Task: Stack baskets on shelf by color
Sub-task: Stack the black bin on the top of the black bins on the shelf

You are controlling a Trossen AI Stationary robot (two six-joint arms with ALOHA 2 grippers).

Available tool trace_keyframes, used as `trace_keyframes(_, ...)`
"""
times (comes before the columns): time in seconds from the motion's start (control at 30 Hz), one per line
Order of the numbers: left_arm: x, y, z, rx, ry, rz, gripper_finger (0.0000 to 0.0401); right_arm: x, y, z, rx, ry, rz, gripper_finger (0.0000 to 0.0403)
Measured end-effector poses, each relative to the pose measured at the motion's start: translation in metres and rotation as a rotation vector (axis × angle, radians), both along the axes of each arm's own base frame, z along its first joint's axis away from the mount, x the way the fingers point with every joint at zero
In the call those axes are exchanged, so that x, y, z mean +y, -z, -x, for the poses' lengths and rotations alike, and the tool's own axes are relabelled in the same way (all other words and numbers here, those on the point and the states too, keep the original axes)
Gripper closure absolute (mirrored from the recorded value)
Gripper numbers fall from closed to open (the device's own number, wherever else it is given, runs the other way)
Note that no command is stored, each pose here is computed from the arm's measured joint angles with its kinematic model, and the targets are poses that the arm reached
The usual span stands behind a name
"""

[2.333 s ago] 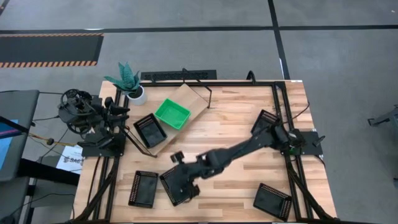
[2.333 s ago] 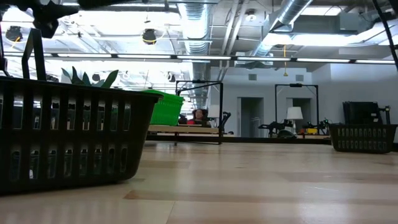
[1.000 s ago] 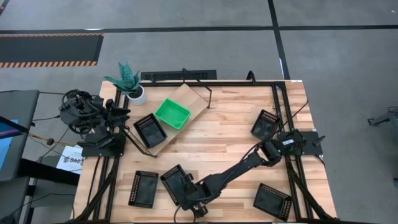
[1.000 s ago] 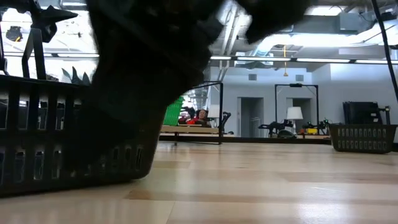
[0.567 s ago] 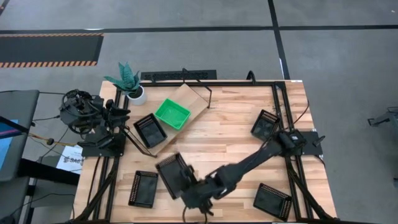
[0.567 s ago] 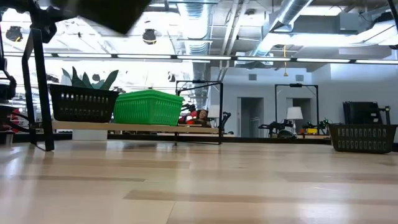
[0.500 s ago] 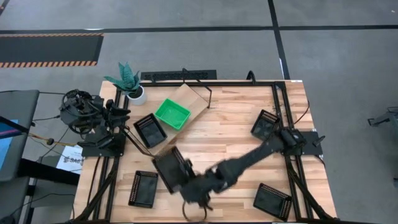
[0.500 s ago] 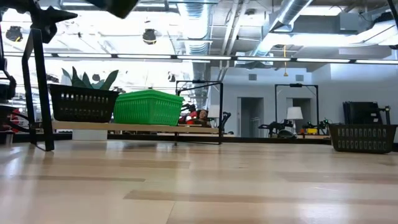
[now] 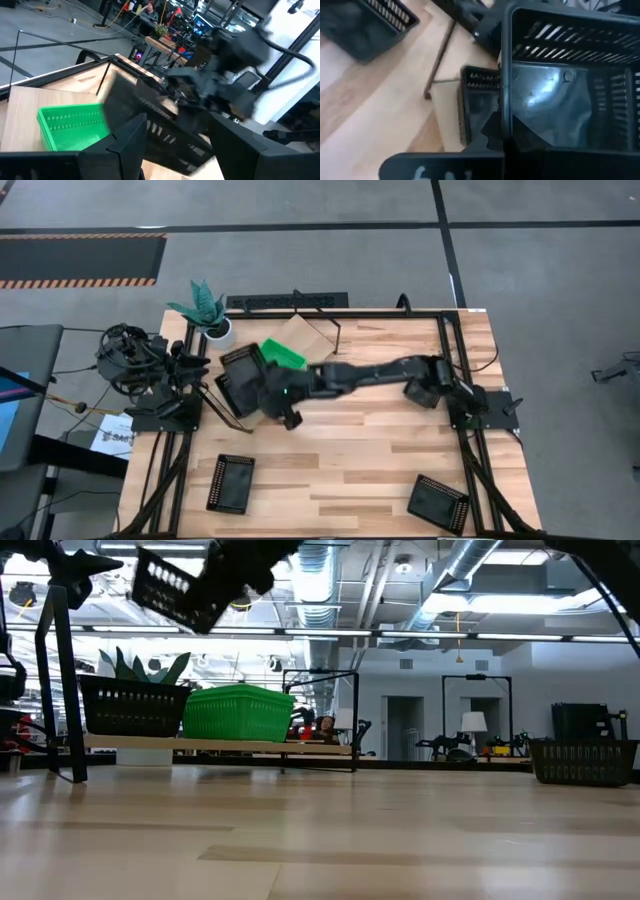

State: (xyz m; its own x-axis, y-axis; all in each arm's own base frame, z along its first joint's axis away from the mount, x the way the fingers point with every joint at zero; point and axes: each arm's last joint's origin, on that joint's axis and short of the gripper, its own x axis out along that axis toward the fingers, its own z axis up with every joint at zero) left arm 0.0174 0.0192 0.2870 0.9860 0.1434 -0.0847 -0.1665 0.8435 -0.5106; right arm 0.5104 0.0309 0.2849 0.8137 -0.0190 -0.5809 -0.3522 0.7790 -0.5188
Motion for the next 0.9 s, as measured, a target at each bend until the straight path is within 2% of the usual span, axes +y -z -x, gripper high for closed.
trace_keyframes(0.17,0.000,0.001,0.000,0.007,0.012,-0.006,0.0203,-0.021,0.003,-0.011,-0.079,-0.062,-0.093,0.0397)
trace_keyframes(0.27,0.000,0.002,0.000,0.014,0.006,-0.017,0.0203,-0.024,0.011,-0.013,-0.068,-0.091,-0.123,0.0398)
trace_keyframes(0.33,0.000,0.002,0.000,0.013,0.001,-0.018,0.0203,-0.025,0.013,-0.019,-0.106,-0.099,-0.132,0.0399)
trace_keyframes(0.53,0.001,0.002,0.000,0.013,-0.027,-0.027,0.0203,-0.028,0.030,-0.022,-0.055,-0.085,-0.143,0.0394)
trace_keyframes(0.9,0.001,0.002,0.000,0.013,-0.029,-0.026,0.0203,-0.028,0.028,-0.023,-0.073,-0.083,-0.150,0.0396)
